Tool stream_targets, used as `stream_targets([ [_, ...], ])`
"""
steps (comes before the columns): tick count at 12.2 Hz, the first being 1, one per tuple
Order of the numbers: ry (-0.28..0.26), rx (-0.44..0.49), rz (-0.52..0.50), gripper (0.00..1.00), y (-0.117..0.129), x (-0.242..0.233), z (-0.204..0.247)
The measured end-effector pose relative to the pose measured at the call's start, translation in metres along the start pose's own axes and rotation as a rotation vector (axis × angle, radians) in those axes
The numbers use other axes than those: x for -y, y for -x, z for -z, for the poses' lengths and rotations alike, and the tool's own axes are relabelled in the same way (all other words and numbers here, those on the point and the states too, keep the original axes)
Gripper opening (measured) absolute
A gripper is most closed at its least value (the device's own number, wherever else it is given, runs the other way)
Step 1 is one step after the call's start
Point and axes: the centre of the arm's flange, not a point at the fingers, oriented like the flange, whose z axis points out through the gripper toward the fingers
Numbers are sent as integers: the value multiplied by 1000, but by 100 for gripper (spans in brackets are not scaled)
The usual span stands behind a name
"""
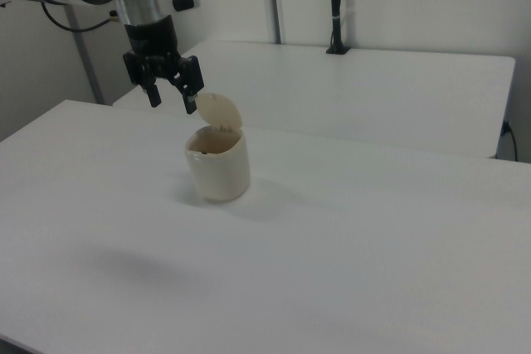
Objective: Open the trash bin
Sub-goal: 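Lift the gripper up away from the bin as the lid pops open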
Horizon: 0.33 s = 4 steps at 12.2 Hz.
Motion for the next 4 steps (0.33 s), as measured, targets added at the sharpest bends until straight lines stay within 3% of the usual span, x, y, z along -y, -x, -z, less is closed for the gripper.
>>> stream_targets([
  [1, 0, 4, -4, 99, 0, -1, 0],
  [4, 0, 13, -23, 100, 2, -2, -1],
])
